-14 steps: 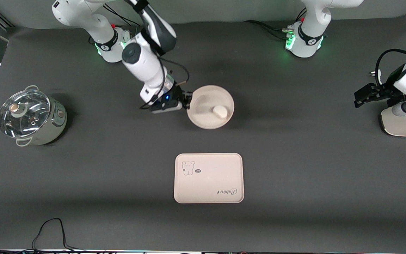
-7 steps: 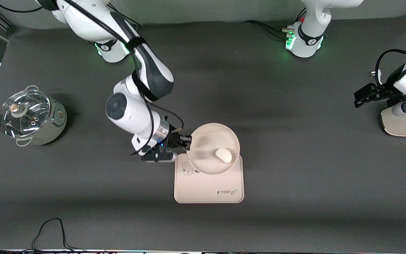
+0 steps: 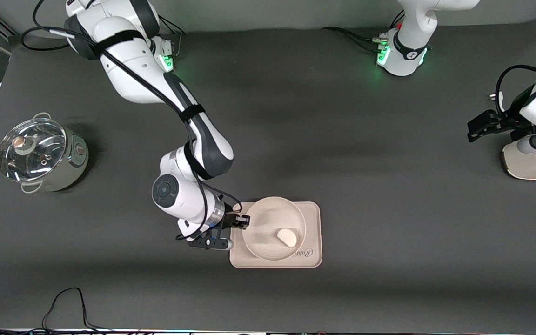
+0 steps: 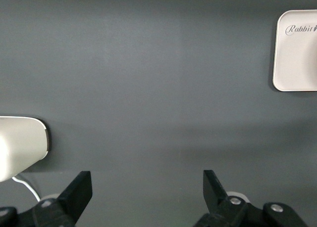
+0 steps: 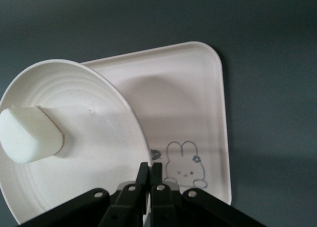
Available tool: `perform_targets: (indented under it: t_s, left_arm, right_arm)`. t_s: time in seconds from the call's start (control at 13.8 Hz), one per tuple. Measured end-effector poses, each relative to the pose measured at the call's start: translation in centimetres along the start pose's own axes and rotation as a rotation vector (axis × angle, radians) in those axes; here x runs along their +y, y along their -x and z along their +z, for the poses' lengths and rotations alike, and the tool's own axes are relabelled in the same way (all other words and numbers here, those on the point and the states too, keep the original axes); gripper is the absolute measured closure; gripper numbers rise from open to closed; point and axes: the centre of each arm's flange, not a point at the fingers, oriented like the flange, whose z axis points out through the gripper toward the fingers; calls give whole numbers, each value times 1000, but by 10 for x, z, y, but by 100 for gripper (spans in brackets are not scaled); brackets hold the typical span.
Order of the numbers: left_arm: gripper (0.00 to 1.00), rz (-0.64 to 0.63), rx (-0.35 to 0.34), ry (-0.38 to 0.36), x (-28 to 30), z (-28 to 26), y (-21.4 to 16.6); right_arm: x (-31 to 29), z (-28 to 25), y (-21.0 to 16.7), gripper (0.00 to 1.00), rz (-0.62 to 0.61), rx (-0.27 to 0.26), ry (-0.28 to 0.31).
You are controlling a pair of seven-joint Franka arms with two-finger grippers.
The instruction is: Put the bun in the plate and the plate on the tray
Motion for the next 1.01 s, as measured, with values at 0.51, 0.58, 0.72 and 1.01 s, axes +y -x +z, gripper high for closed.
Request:
perform_targets:
  t_s: [0.51,0.58,0.72,1.01]
  left_arm:
    - [0,0,0,2,0,0,0]
    - [0,1,0,4,1,0,0]
    - [0,1,0,5,1,0,0]
    - [0,1,0,5,1,0,0]
  right_arm:
    - [14,39,3,96,-1,-17,21]
    - [14,40,3,96,-1,-14,20]
    - [14,42,2,92,-1,-3,16]
    - [9,36,-2,54,-6,19,4]
